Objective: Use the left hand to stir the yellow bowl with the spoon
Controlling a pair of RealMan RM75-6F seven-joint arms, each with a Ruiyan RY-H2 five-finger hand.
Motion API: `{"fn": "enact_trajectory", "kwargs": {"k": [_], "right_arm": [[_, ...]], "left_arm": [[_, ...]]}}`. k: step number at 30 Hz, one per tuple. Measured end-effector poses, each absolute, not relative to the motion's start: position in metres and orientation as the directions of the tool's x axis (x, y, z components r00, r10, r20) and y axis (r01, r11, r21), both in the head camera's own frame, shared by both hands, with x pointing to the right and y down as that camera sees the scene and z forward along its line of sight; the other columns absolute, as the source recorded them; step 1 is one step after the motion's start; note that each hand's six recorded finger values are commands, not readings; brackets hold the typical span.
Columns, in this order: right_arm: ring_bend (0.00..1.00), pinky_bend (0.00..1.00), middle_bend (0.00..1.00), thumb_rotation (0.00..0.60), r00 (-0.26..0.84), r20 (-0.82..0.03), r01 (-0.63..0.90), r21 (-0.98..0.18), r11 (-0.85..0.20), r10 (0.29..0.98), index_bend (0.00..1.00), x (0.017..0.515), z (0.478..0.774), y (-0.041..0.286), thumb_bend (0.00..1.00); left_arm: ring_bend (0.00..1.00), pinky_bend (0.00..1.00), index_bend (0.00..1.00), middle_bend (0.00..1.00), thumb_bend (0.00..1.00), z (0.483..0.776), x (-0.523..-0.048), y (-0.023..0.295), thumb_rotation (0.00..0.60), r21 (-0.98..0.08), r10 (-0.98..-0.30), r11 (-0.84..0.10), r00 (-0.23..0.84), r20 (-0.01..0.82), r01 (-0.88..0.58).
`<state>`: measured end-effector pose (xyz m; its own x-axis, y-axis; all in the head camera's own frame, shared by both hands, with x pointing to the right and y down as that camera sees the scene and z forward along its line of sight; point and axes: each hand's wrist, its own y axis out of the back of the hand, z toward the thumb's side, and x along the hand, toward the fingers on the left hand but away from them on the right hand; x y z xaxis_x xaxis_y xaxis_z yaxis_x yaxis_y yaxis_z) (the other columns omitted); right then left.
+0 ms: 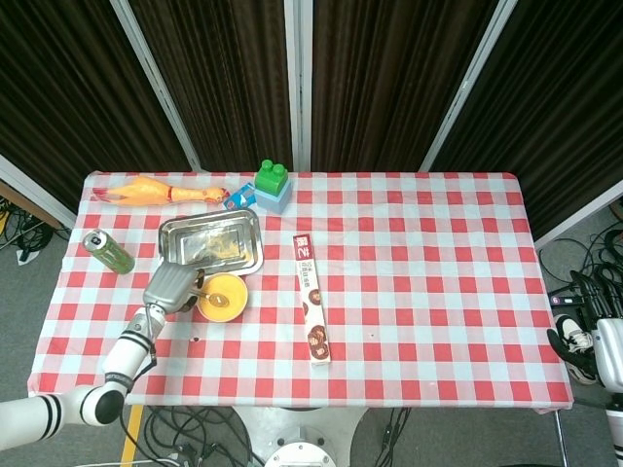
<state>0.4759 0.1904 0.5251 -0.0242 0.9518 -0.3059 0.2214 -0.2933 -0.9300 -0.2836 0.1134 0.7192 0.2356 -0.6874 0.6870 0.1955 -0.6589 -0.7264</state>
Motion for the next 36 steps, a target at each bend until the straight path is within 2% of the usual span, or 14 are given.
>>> {"fn": "enact_trajectory", "kwargs": {"k": [26, 36], "right_arm": [[0.00, 0.00, 0.11, 0.600, -0.033, -0.310, 0.226, -0.928, -0.295, 0.950, 0.00, 0.4788, 0.5263, 0.1928, 0.24], [0.00, 0.00, 0.11, 0.600, -0.038, -0.309, 0.225, -0.929, -0.293, 0.950, 0.00, 0.4799, 0.5250, 0.1941, 0.24]], "left_arm": [[0.87, 1.00, 0.54, 0.85, 0.36, 0.7228, -0.2925, 0.1121, 0.600, -0.718, -0.686, -0.661, 0.213, 0.696, 0.219], [0.87, 1.00, 0.58, 0.86, 0.37, 0.7246, -0.2901, 0.1105, 0.600, -0.722, -0.688, -0.656, 0.218, 0.692, 0.223]]}}
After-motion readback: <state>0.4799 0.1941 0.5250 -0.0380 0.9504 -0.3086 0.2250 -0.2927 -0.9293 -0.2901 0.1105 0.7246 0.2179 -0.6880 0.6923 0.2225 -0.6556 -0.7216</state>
